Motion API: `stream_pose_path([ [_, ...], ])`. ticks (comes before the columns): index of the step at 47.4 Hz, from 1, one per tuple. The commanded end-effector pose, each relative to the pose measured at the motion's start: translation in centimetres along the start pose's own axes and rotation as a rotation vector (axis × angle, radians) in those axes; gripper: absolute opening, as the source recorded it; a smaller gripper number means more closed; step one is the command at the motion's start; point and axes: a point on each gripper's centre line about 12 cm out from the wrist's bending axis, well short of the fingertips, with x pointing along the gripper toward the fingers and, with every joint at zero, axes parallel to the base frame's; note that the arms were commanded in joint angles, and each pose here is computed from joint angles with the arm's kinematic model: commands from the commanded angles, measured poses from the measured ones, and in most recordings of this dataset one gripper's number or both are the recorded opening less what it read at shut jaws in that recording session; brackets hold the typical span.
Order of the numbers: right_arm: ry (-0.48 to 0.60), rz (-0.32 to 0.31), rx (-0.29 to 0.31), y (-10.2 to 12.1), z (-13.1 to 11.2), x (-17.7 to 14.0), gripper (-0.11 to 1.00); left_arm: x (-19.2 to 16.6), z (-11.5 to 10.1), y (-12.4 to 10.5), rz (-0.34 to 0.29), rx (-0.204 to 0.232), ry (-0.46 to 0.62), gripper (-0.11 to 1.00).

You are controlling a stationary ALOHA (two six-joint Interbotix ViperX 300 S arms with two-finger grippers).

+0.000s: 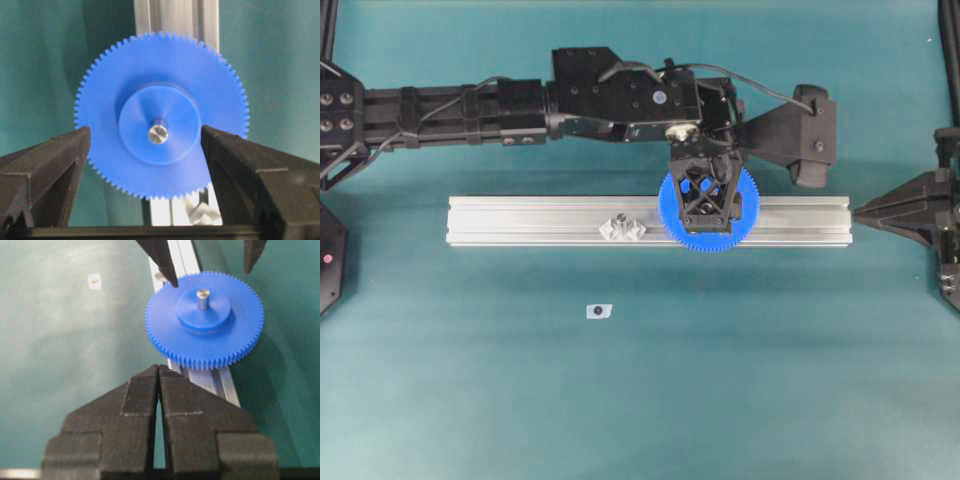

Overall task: Find the location of the shaft and insert the large gear.
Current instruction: 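Lower the gear down onto the shaft with the left gripper, then open the left gripper and raise it away from the gear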

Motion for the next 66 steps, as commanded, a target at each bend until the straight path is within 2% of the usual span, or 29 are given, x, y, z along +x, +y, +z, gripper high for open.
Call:
stream_pose_path([
  [1,-0.012,0.0,0.01,0.0,0.5,0.0,0.02,-2.0,1.0,0.1,0.013,0.007,-0.046,0.85],
  [22,-0.009,0.0,0.01,0.0,0.3,0.0,0.02,-2.3,1.0,-0.1,0.012,0.01,-0.045,0.85],
  [44,-0.011,0.0,0.01,0.0,0.4,0.0,0.02,-4.2,1.7,-2.1,0.0,0.043,-0.081,0.84],
  [66,-0.015,0.001,0.01,0.0,0.5,-0.1,0.02,-7.5,2.1,-2.0,0.01,0.03,-0.14,0.84],
])
